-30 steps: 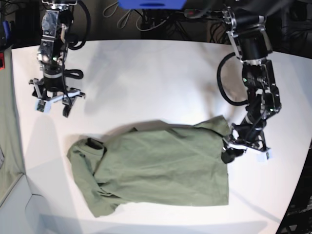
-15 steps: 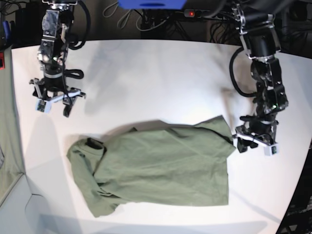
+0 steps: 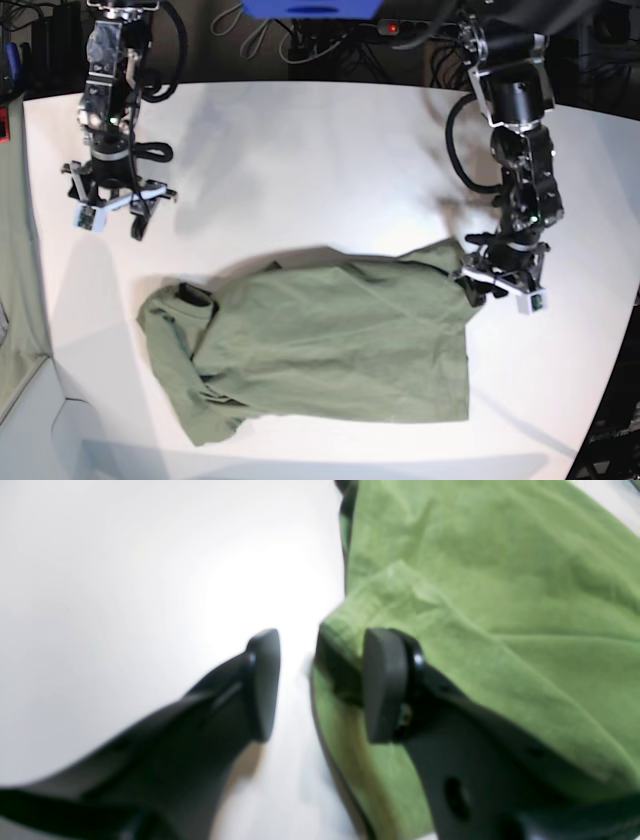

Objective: Layout the t-shirt on the table in an organized manner, then fold the t-shirt properly
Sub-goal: 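Hold the shirt corner with the left gripper while the right gripper waits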

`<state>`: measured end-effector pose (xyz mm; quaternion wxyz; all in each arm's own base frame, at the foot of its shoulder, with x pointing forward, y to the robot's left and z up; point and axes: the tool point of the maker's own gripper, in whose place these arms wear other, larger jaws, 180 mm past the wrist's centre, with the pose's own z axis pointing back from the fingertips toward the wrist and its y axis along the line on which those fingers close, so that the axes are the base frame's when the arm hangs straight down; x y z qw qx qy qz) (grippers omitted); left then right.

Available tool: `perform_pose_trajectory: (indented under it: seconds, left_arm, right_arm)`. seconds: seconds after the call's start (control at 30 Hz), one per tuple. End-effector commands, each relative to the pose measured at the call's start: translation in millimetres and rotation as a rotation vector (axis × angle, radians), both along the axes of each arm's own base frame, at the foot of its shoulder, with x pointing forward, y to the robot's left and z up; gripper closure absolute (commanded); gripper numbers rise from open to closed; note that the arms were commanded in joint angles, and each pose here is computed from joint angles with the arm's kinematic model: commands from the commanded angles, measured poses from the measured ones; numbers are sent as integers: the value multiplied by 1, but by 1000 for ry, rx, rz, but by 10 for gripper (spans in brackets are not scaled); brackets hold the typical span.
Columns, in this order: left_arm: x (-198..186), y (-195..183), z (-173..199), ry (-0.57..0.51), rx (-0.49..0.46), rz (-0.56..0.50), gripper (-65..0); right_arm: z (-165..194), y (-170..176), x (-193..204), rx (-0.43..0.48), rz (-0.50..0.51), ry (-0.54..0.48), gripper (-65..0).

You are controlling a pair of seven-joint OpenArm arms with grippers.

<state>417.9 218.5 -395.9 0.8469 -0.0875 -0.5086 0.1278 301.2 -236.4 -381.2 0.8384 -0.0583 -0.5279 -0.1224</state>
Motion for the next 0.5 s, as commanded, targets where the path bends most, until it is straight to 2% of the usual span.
perform_pose_trajectory:
  seconds: [0.0, 0.13, 0.33, 0.47]
  left_arm:
    - [19, 4, 27, -80, 6, 3, -267]
    - [25, 2, 33, -94, 6, -1, -267]
    - [29, -21, 32, -86, 29, -73, -267]
    - [36, -21, 45, -146, 33, -60, -267]
  right_arm:
    - [15, -3, 8, -19, 5, -55, -407]
    - [16, -3, 9, -19, 5, -59, -407]
    - [16, -3, 10, -20, 5, -59, -407]
    - [17, -4, 11, -21, 5, -62, -407]
